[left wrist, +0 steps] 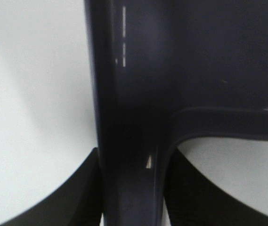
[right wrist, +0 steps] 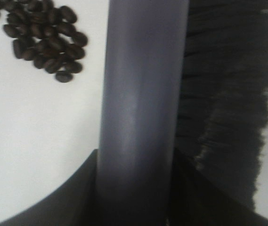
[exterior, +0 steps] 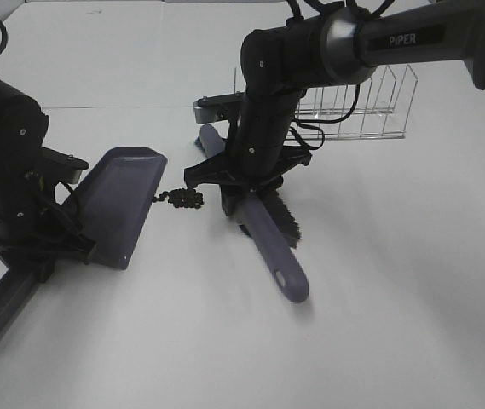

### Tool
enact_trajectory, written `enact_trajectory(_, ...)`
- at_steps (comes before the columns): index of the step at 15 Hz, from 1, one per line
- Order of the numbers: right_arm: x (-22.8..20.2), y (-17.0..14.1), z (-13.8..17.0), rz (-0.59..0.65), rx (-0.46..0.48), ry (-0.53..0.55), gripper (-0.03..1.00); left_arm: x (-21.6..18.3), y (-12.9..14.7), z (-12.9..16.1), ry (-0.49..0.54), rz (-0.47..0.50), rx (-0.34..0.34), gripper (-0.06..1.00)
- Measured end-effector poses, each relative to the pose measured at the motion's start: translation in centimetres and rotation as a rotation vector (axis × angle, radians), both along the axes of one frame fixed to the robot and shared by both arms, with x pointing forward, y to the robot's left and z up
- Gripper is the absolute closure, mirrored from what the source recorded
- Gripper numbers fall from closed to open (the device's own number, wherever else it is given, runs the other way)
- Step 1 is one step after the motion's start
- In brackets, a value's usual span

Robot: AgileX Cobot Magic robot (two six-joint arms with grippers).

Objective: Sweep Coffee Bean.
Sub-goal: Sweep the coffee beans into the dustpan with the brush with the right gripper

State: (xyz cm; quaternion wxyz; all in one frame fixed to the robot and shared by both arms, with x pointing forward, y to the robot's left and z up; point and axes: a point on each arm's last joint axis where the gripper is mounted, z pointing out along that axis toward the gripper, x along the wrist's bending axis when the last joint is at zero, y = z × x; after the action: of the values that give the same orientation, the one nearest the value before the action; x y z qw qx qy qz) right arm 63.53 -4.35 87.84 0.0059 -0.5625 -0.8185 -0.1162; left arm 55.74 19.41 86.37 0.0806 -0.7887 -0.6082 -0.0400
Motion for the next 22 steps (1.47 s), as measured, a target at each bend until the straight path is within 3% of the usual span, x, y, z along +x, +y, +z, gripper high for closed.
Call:
enact_trajectory(2,-0.2,1.0,-0.2,-0.008,0.111,0.036,0.6,-0.1,-0.1,0.0,0.006,0.008,-0.015,0.61)
enact_trajectory(7,-0.7,2.6,-1.3,-0.031,0.288,0.134,0.6,-0.2,-0.3,0.0,0.012,0.027,-0.031,0.61)
enact_trajectory(8,-1.0,3.4,-1.5,-0.039,0.379,0.177,0.6,-0.2,-0.3,0.0,0.013,0.029,-0.032,0.61)
enact_trajectory(13,-1.4,4.5,-1.1,-0.008,0.537,0.237,0.6,-0.2,-0.4,-0.1,0.015,0.037,-0.039,0.61)
enact_trajectory(18,-0.1,5.4,3.1,0.133,0.59,0.201,0.6,-0.2,-0.4,0.0,0.018,0.047,-0.047,0.61)
enact_trajectory(22,1.8,2.2,7.6,0.143,0.471,0.083,0.6,0.0,0.2,-0.1,0.028,0.099,-0.072,0.61)
